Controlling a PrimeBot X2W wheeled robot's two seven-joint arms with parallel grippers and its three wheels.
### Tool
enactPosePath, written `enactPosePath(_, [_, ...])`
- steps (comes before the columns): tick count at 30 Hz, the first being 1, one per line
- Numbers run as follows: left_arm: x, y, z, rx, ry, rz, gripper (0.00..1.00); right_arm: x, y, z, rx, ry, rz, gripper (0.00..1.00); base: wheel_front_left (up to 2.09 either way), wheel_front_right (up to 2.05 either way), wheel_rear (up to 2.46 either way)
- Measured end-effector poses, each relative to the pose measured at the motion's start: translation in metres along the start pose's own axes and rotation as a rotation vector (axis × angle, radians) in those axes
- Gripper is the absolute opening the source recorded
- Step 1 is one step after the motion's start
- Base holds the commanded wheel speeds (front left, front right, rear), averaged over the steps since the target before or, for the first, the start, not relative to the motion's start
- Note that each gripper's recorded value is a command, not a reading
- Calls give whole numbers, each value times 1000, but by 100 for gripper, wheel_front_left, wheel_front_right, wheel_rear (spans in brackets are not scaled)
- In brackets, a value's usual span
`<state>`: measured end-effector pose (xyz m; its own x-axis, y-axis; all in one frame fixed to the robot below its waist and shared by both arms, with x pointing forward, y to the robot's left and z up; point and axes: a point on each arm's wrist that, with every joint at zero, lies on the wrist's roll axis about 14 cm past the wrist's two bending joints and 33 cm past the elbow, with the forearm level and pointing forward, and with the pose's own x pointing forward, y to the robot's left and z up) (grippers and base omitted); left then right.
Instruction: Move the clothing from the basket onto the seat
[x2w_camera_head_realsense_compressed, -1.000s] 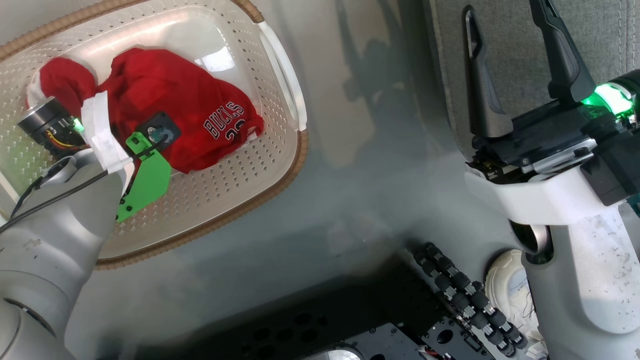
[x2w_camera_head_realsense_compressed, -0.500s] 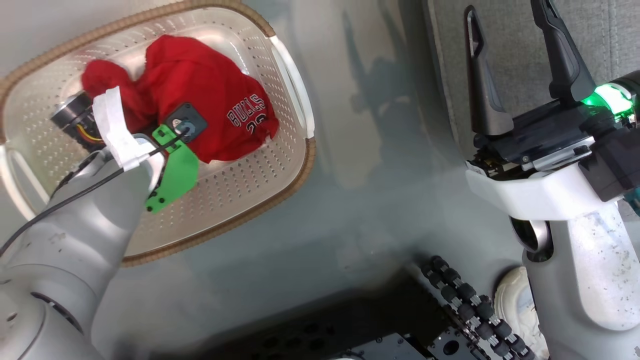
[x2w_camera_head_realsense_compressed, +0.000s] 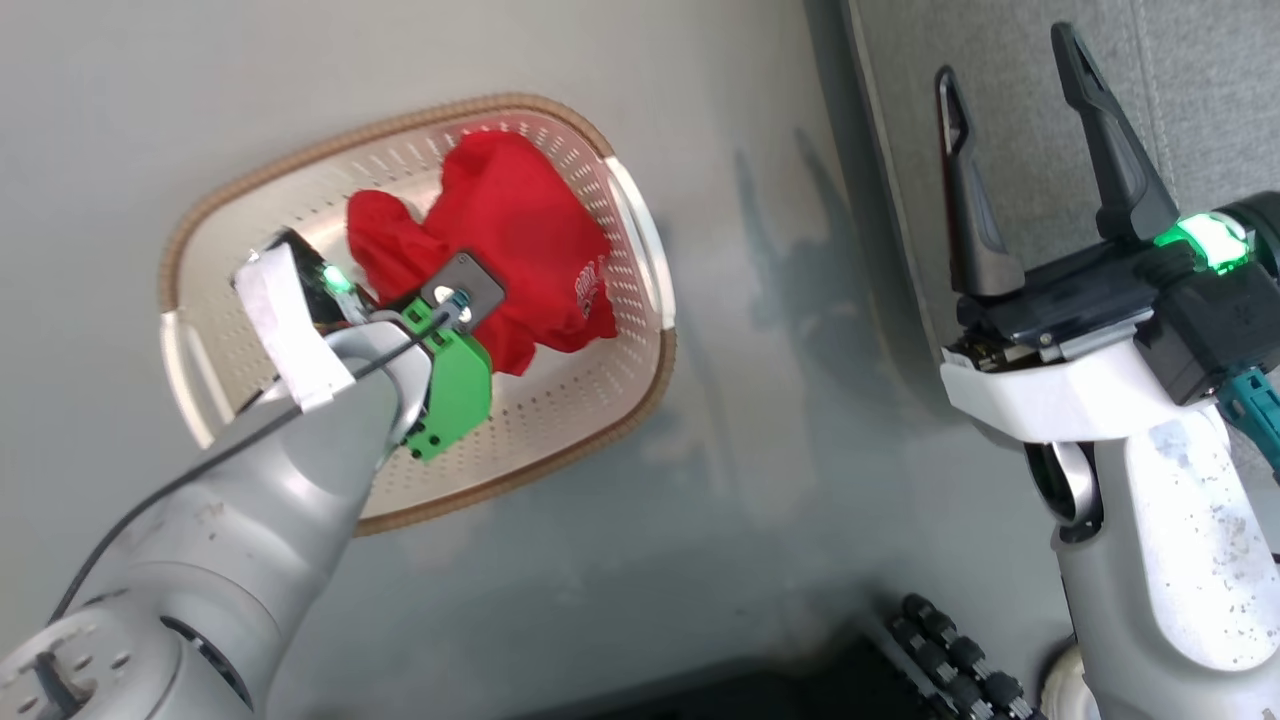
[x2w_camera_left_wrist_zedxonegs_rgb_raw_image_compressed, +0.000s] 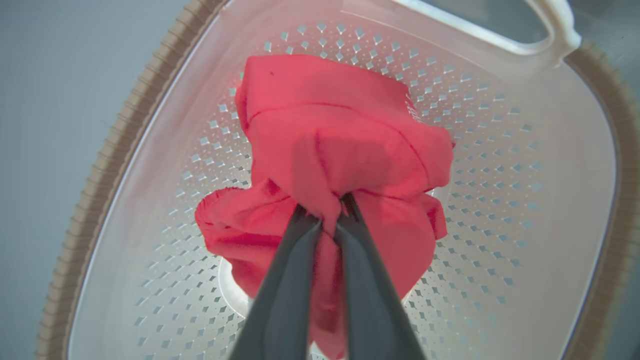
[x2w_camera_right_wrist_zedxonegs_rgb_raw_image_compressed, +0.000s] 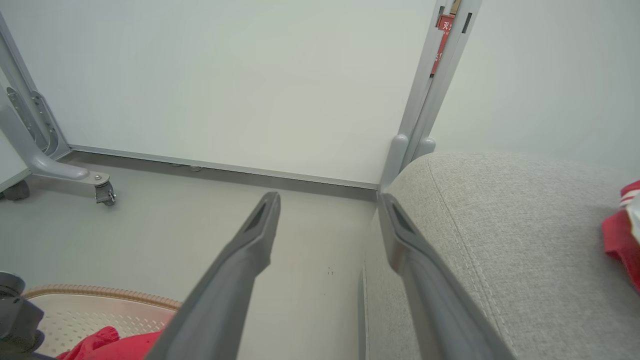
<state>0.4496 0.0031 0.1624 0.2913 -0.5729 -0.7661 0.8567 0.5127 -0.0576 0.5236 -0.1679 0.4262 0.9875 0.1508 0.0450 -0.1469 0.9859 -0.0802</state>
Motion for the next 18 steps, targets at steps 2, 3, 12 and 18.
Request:
enactPosePath(2, [-11, 0, 9, -2, -28, 15, 0, -3, 2, 7, 5, -7, 1, 100, 0, 0, 0])
enactPosePath(3, [-16, -1, 13, -16, -44, 24, 0, -4, 2, 10, 8, -11, 2, 100, 0, 0, 0])
enactPosePath(12, [-70, -6, 63, -77, -202, 97, 0, -26, 10, 40, 28, -35, 10, 100, 0, 0, 0])
enactPosePath(18, [-113, -5, 109, -109, -369, 149, 0, -41, 17, 62, 47, -64, 21, 100, 0, 0, 0])
